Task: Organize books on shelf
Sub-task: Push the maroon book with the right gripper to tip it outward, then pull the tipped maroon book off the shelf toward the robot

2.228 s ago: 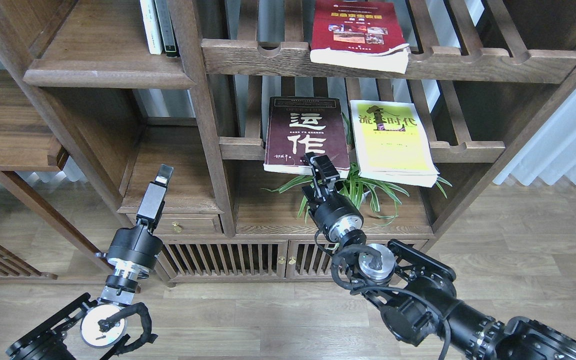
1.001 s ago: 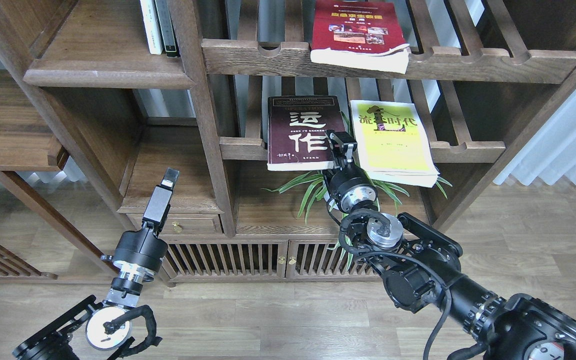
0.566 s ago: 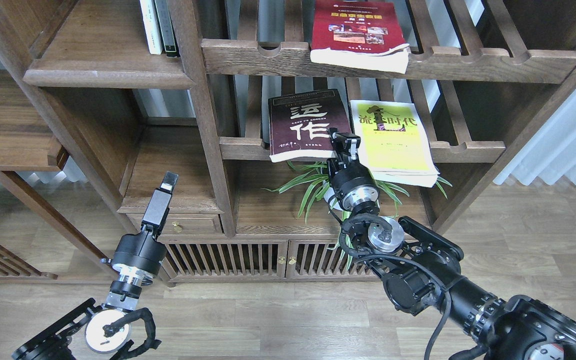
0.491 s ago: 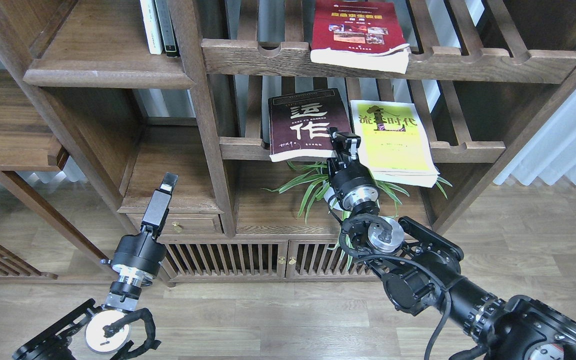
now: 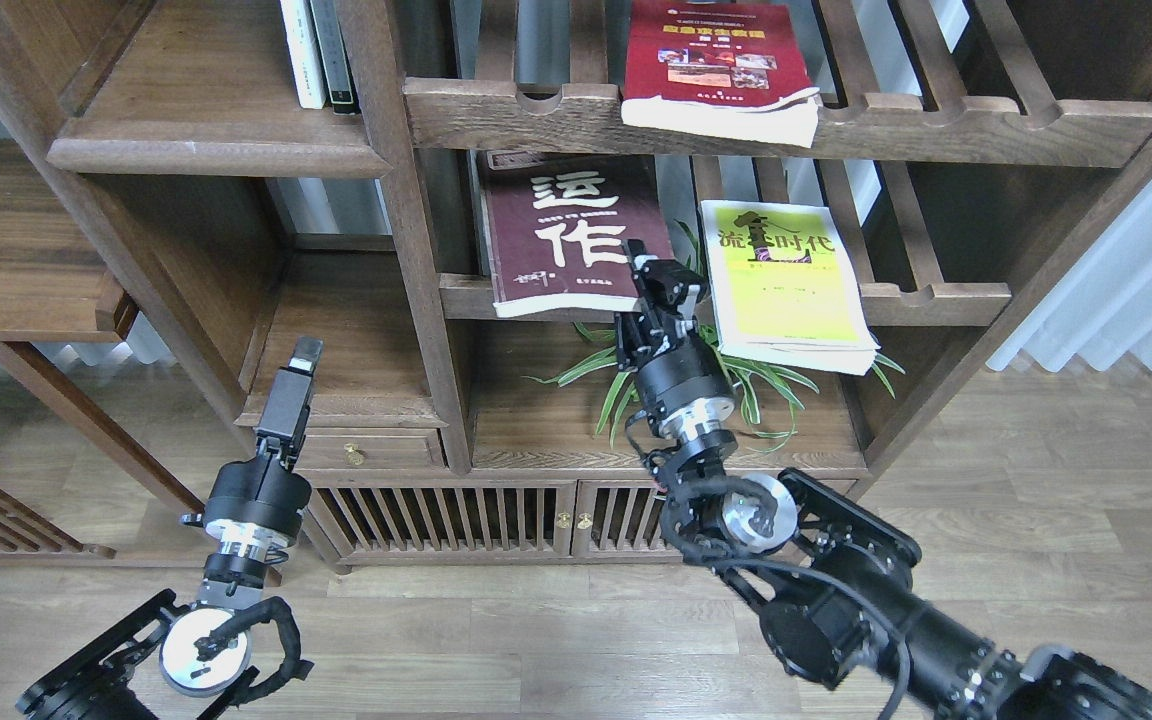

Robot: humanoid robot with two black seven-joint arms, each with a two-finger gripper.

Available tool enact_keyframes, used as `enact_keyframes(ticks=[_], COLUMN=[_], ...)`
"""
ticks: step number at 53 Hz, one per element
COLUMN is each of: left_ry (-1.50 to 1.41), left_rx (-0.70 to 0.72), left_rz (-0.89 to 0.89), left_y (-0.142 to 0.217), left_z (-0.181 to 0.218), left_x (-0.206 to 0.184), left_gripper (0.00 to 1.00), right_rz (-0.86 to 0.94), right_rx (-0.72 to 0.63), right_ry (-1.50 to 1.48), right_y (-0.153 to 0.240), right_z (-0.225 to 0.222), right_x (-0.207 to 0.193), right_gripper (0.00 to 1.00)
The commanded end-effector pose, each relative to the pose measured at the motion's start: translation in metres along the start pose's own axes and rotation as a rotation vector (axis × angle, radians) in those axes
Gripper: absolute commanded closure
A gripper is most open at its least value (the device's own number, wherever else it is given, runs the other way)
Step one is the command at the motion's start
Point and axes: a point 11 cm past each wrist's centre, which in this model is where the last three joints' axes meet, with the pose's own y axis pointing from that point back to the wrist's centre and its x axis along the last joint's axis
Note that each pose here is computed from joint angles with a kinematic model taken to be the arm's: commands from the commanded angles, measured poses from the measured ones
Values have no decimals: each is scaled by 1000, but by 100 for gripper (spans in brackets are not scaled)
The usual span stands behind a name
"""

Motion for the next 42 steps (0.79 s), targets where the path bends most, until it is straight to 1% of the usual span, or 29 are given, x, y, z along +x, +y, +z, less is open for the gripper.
enact_keyframes(ticks=[1, 11, 19, 27, 32, 42], left_ry=[38, 56, 60, 98, 84, 60], left_rx=[-12, -19, -18, 5, 37, 92], left_rz=[11, 17, 16, 29, 31, 34], left_y=[0, -1, 0, 5, 9, 21], left_z=[3, 2, 2, -4, -6, -1], left_x=[-1, -1, -1, -2, -1, 0], left_gripper=[1, 1, 1, 8, 10, 17], right_rz=[-5, 16, 28, 63, 80, 74], right_rx=[-7, -3, -17, -39, -57, -83], right_ry=[38, 77, 80, 150, 165, 169], right_y=[18, 43, 65, 93, 108, 116], right_z=[-14, -34, -39, -47, -44, -35], right_x=[2, -1, -6, 1, 4, 3], right_gripper=[97, 97, 97, 97, 97, 97])
